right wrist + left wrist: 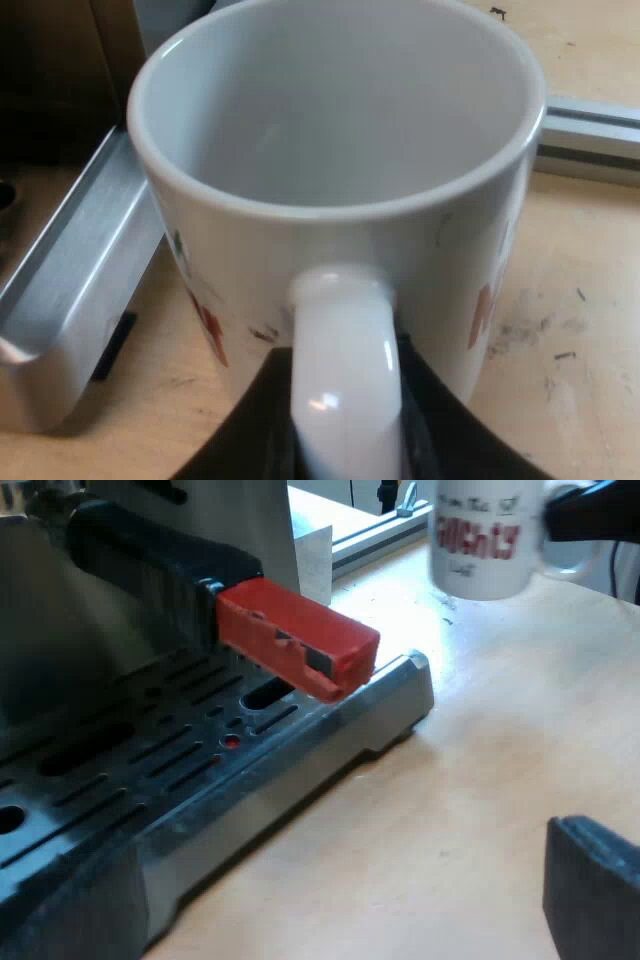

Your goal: Place mug into machine

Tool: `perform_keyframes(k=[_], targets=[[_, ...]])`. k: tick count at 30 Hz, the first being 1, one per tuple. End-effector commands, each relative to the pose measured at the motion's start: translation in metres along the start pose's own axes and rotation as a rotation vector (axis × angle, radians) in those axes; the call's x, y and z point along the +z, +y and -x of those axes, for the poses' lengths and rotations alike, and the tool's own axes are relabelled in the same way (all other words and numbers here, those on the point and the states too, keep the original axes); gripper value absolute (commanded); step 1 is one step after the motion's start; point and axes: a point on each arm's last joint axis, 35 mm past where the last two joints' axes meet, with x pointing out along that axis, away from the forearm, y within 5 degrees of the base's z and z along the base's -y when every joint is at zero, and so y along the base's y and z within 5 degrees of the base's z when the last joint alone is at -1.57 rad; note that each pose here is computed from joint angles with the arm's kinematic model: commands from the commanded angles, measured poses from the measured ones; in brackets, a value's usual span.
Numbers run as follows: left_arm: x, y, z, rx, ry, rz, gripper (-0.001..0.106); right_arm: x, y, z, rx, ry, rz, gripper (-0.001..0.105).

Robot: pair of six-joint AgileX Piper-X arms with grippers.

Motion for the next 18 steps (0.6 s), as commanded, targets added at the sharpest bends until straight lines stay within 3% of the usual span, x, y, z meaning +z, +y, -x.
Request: perform_keyframes(k=[1,6,9,11,18], targets=[[0.003,0.002,0.000,0.078,-0.028,-0.011,0.081,0.011,0.001,0.020,0.011,-0.083,0.030,0.000],[0.002,0.004,0.000,0.133,-0.035,-0.010,0.081,0.016,0.014,0.045,0.101,-0.106,0.062,0.000],[-0.010,0.010,-0.008,0.140,-0.086,-0.023,0.081,0.020,0.024,0.055,0.173,-0.121,0.085,0.000],[-0.014,0.012,-0.011,0.133,-0.129,-0.035,0.081,0.024,0.033,0.059,0.226,-0.141,0.063,0.000],[-0.017,0.014,-0.013,0.162,-0.162,-0.039,0.081,0.030,0.057,0.060,0.249,-0.139,0.135,0.000]])
